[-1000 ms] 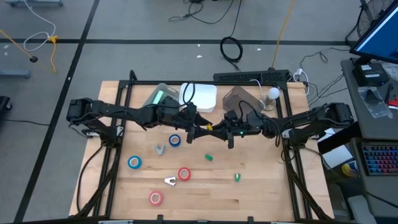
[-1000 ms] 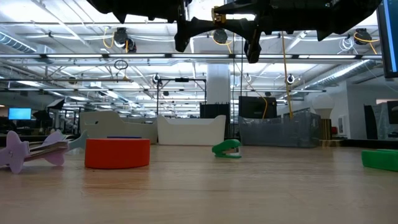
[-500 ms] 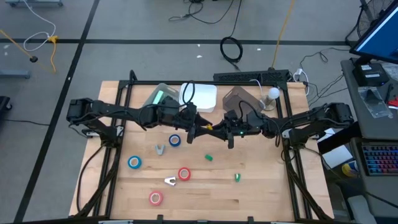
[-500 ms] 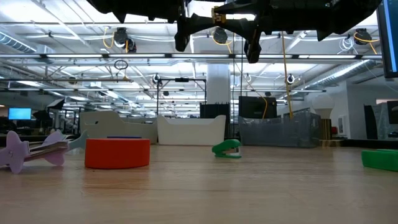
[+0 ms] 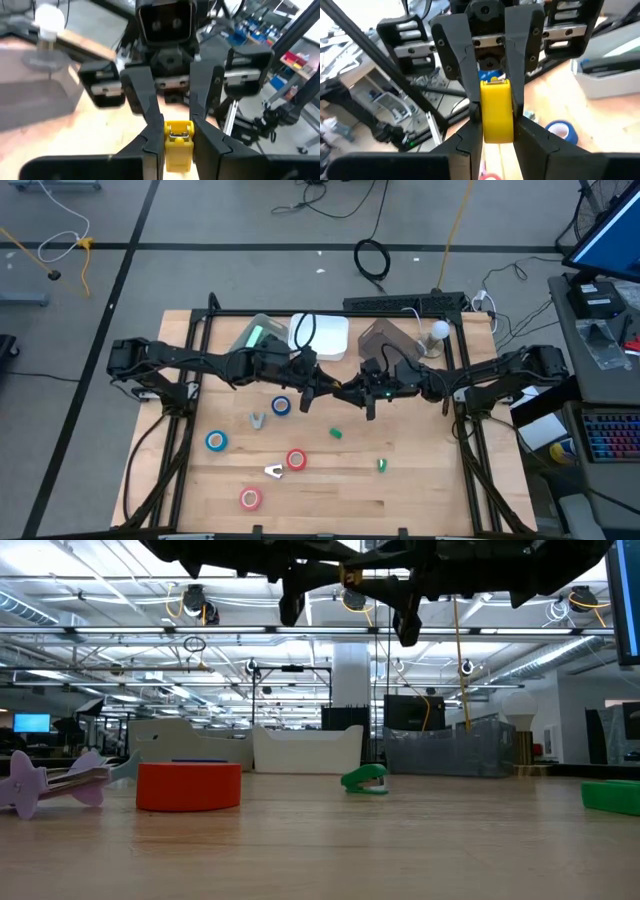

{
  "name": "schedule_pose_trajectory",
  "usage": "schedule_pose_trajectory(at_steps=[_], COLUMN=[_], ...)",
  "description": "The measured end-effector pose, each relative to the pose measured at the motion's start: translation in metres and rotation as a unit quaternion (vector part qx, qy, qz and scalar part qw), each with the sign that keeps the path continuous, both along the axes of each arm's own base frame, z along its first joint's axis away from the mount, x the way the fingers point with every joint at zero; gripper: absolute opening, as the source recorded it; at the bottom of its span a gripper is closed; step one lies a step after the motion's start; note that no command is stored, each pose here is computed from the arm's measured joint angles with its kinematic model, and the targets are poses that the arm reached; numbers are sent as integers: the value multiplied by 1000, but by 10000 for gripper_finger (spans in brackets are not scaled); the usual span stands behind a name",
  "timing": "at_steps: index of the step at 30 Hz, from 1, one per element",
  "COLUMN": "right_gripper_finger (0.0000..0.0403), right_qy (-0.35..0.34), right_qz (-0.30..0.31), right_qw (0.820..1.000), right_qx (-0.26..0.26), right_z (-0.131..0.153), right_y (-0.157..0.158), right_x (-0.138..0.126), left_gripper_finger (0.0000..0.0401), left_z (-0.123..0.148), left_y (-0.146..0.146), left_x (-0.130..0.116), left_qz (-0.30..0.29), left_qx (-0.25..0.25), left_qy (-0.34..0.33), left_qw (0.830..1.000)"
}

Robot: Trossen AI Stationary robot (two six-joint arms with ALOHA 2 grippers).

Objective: Pick and place Stapler, Stapler remover, tape
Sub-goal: Put the yellow stapler into the gray bin

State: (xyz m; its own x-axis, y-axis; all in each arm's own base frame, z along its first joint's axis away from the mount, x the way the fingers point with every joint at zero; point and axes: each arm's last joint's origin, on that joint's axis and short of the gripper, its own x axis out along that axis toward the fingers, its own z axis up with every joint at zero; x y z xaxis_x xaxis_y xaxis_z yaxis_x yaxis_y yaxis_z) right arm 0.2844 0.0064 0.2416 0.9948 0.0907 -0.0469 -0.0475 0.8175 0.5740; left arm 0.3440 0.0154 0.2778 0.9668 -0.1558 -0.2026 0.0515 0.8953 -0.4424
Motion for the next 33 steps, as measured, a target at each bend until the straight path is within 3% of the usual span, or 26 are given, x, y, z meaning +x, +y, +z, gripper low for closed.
schedule_pose_trajectory(at_steps=[8,15,24,33], right_gripper_finger=[130,151,153,153], right_qy=[53,135,166,164], right_qz=[33,91,84,76], right_qw=[998,986,981,980], right_qx=[14,32,49,79], right_z=[-10,-25,-28,-27], right_y=[2,5,3,3], right_x=[-1,-5,-8,-8], left_gripper_finger=[79,72,74,79], left_z=[-9,-7,4,0], left_y=[6,23,49,85], left_x=[-5,-36,-99,-135], left_qz=[4,77,206,288], left_qx=[-4,35,96,109], left_qy=[57,165,319,413], left_qw=[998,983,920,857])
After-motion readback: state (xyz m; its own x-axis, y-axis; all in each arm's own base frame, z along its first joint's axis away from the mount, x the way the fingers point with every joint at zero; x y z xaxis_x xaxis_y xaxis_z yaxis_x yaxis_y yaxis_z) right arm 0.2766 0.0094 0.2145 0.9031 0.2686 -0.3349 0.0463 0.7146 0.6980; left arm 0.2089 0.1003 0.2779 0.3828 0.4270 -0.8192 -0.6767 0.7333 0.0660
